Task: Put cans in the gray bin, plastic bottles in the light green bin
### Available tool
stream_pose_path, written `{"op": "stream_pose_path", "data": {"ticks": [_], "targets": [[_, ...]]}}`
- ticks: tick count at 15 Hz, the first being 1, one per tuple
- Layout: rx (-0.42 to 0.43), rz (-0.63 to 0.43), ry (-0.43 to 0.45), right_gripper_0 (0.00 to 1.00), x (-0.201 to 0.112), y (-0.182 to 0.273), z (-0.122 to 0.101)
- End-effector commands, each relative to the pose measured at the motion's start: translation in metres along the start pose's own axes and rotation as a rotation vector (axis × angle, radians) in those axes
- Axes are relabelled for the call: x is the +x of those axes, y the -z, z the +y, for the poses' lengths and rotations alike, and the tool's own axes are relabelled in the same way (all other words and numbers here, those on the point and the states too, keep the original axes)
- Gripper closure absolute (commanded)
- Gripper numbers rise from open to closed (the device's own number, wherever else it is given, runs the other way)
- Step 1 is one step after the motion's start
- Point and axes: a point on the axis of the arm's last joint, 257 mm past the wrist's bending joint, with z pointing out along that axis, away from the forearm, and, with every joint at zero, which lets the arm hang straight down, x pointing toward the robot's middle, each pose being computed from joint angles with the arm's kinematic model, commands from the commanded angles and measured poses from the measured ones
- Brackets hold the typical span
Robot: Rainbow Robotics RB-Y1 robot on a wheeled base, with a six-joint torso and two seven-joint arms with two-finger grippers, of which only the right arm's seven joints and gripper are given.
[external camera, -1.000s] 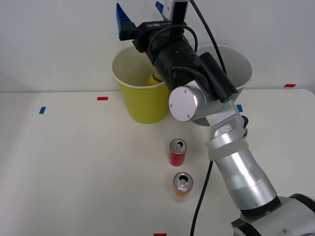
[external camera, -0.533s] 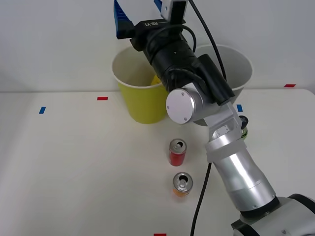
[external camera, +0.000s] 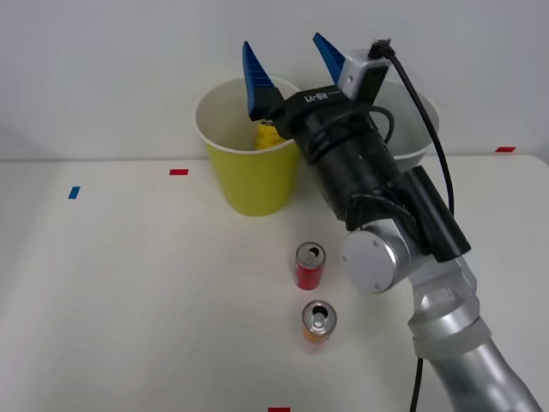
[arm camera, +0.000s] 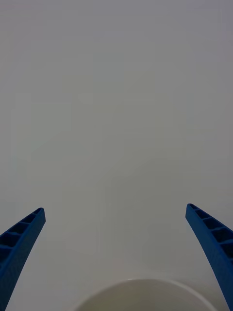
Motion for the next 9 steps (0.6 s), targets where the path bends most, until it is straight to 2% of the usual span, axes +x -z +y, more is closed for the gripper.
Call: {"op": "stream_pose_path", "data": {"ticks": [1, 9], "targets": [[0.063, -0.016, 0.005, 0.00, -0.017, 0.063, -0.024], [0.215, 0.114, 0.145, 0.00, -0.054, 0.206, -0.063]]}}
